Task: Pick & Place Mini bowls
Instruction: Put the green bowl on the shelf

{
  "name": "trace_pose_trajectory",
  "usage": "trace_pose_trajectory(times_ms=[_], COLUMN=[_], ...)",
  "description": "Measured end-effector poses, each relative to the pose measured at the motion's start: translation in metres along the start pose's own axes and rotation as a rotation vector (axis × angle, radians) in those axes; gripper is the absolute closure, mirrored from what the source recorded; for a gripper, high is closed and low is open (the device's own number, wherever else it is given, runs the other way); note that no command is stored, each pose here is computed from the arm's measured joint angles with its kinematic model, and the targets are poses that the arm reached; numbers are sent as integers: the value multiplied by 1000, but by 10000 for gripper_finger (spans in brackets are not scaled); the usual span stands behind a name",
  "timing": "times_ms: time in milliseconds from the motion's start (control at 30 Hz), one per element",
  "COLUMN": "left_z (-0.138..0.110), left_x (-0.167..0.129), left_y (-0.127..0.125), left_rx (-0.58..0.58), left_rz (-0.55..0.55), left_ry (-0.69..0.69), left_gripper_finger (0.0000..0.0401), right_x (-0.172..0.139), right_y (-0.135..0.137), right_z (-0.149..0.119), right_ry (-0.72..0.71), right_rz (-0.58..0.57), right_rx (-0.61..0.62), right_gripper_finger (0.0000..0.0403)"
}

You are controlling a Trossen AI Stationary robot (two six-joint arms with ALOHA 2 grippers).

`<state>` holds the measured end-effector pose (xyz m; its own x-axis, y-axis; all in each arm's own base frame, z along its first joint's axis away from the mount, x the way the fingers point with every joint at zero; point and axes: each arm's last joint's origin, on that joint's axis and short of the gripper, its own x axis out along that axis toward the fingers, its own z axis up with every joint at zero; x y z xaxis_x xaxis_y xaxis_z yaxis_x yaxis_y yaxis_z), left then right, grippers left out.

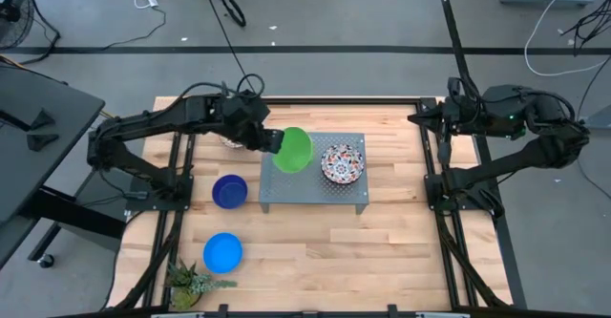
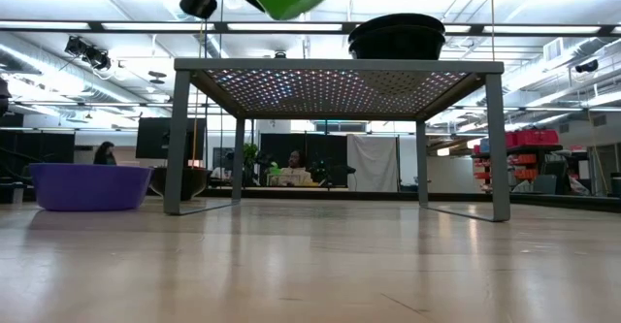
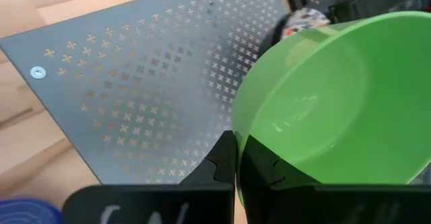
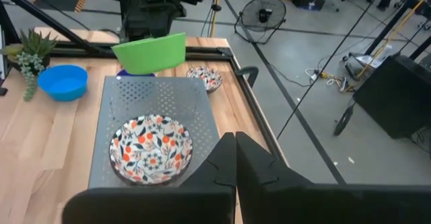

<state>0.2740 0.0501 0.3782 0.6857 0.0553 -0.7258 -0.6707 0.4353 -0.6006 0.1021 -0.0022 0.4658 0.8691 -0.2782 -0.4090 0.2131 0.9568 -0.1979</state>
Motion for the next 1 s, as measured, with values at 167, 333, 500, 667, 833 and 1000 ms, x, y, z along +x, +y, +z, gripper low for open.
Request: trace_pose_trajectory(times_ms=[167, 333, 500, 667, 833, 1000], left_z=[8, 14, 17, 17, 16, 14], left_x=[15, 26, 30, 35, 45, 56], left_y=[5, 10, 13, 18, 22, 23], left_rx=[-5, -6, -12, -8, -11, 1], left_rz=[22, 30, 50, 92, 133, 159], left_ry=[36, 83, 96, 122, 170, 216], left_gripper_finger=[397, 397, 397, 397, 397, 397], right_x=[0, 0, 0, 0, 0, 0], right_y=[0, 0, 0, 0, 0, 0], right_z=[-4, -7, -7, -8, -8, -8], right_ry=[44, 68, 74, 77, 80, 82], right_rz=[2, 2, 3, 2, 2, 2], right_rx=[20, 22, 20, 19, 18, 18], right_gripper_finger=[403, 403, 403, 403, 403, 403])
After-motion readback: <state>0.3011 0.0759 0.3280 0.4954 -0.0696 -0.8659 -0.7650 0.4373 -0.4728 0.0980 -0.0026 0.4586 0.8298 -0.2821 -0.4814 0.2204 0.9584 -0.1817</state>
